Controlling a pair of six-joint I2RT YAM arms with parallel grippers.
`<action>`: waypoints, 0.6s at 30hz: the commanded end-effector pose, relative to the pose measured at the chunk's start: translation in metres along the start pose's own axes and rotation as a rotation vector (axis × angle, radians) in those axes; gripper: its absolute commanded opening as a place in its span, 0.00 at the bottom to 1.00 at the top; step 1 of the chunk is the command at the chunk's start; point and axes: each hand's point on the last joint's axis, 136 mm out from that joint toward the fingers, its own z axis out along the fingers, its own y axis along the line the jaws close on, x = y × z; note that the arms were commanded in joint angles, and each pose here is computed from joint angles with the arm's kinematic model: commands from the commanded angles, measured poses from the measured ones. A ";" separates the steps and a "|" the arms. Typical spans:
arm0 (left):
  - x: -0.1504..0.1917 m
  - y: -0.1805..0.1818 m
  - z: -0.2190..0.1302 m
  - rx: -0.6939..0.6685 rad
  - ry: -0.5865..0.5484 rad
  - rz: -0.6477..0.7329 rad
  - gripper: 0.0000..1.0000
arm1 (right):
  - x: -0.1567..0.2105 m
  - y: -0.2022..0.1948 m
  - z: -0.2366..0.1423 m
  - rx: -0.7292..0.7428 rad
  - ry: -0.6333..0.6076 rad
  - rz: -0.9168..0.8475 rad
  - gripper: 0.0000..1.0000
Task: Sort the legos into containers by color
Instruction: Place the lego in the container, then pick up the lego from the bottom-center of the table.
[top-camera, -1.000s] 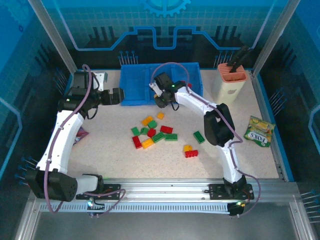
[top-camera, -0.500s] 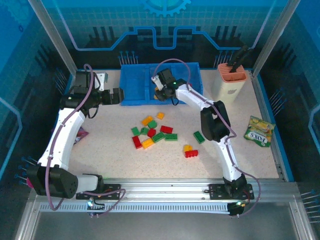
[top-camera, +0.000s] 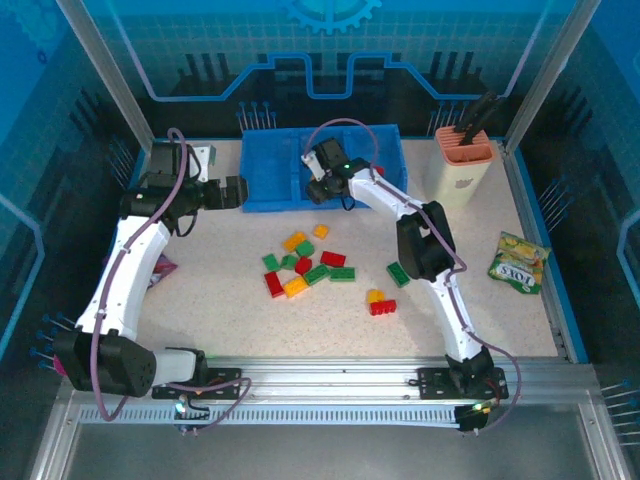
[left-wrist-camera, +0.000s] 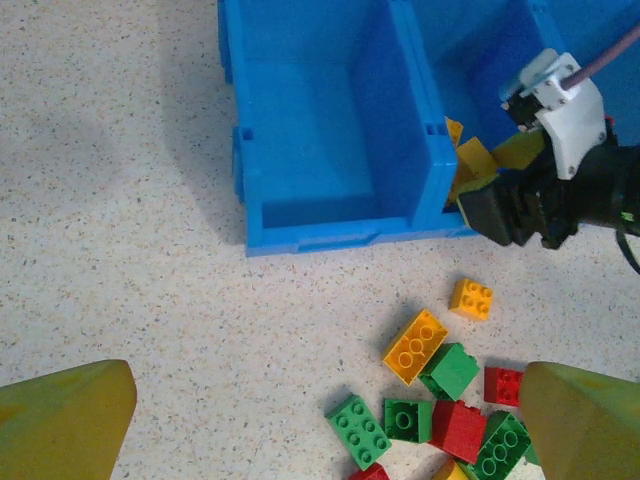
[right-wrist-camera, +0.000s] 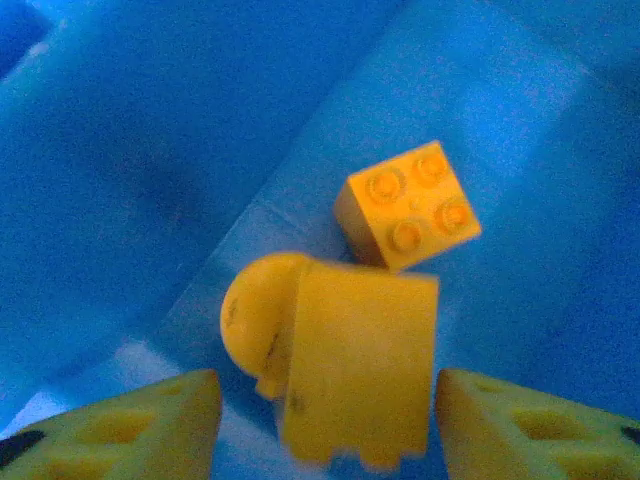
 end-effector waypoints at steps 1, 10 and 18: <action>-0.005 0.001 -0.004 -0.001 -0.001 0.002 0.99 | -0.013 0.005 -0.063 -0.060 -0.050 -0.036 0.68; -0.010 -0.003 -0.010 0.022 -0.022 -0.003 0.99 | 0.028 0.040 -0.164 -0.207 -0.051 -0.129 0.65; -0.012 -0.011 -0.020 0.059 -0.043 -0.004 0.99 | 0.170 0.101 -0.222 -0.516 0.085 -0.394 0.84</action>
